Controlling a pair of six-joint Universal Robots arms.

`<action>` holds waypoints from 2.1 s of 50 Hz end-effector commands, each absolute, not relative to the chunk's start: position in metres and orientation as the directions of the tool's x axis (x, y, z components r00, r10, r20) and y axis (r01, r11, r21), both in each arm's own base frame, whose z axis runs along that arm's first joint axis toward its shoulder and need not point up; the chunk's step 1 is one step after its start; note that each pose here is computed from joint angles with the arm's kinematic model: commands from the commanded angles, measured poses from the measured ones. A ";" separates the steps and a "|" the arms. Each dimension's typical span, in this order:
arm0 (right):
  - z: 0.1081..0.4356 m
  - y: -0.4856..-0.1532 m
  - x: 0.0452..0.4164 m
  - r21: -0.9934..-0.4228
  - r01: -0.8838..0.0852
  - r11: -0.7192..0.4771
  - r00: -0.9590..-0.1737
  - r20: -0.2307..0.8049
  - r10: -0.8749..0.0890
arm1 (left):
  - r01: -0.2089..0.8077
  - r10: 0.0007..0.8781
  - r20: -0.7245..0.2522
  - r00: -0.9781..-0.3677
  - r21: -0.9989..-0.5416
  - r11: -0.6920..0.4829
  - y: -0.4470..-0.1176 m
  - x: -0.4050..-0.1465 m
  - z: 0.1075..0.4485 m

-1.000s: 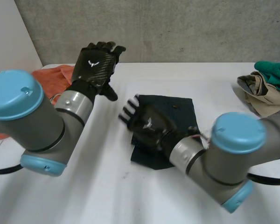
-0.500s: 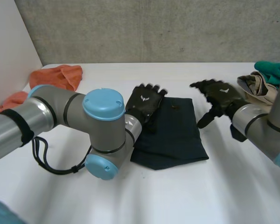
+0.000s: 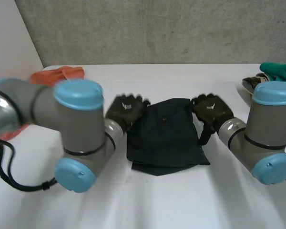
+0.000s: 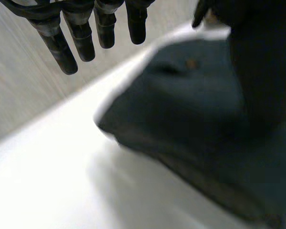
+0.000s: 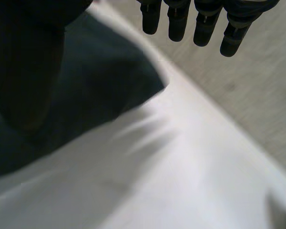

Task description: Fold the laundry.

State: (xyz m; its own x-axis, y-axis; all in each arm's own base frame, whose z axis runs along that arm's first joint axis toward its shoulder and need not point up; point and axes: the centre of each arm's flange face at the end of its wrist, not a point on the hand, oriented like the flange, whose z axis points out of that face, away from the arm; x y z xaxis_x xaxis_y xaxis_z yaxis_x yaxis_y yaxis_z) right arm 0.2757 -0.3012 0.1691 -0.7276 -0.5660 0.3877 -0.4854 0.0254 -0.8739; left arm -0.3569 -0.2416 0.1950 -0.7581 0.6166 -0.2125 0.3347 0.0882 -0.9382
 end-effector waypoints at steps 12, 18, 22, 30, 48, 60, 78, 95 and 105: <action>0.150 -0.198 0.291 -0.884 -0.453 -0.114 -0.687 0.428 -0.588 | -0.029 0.894 0.040 -0.446 -0.999 0.030 -0.198 -0.336 0.311; 0.122 -0.202 0.296 -0.886 -0.447 -0.122 -0.678 0.425 -0.600 | -0.027 0.883 0.054 -0.466 -0.999 0.046 -0.201 -0.336 0.306; 0.108 -0.207 0.300 -0.885 -0.447 -0.132 -0.668 0.428 -0.609 | -0.025 0.878 0.056 -0.475 -0.998 0.050 -0.202 -0.336 0.304; 0.099 -0.226 0.312 -0.888 -0.425 -0.176 -0.685 0.442 -0.578 | -0.017 0.878 0.063 -0.475 -0.998 0.063 -0.201 -0.336 0.299; 0.111 -0.256 0.339 -0.913 -0.312 -0.264 -0.688 0.409 -0.600 | -0.018 0.877 0.063 -0.477 -0.998 0.061 -0.202 -0.336 0.298; 0.213 -0.323 0.328 -0.903 -0.118 -0.412 -0.818 0.324 -0.476 | -0.056 0.876 0.031 -0.482 -0.998 0.004 -0.200 -0.332 0.319; 0.352 -0.486 0.128 -0.772 -0.108 -0.626 -0.955 0.257 -0.151 | -0.076 0.875 0.012 -0.484 -0.997 -0.029 -0.200 -0.331 0.324; 0.173 -0.559 -0.014 -0.943 -0.028 -0.331 -0.874 0.184 -0.449 | -0.042 0.872 0.040 -0.487 -0.999 0.022 -0.203 -0.332 0.304; 0.114 -0.552 -0.041 -0.966 -0.013 -0.257 -0.867 0.139 -0.478 | -0.026 0.870 0.054 -0.490 -0.999 0.048 -0.206 -0.334 0.293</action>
State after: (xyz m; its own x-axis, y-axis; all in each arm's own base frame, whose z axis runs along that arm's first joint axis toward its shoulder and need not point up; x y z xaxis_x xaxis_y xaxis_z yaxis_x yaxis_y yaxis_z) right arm -0.0331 -0.5566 0.1344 -0.8627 -0.4800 0.1588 -0.0175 -0.2856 -0.9582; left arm -0.3333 -0.2050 0.2971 -0.4890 0.8709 0.0490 -0.0314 0.0385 -0.9988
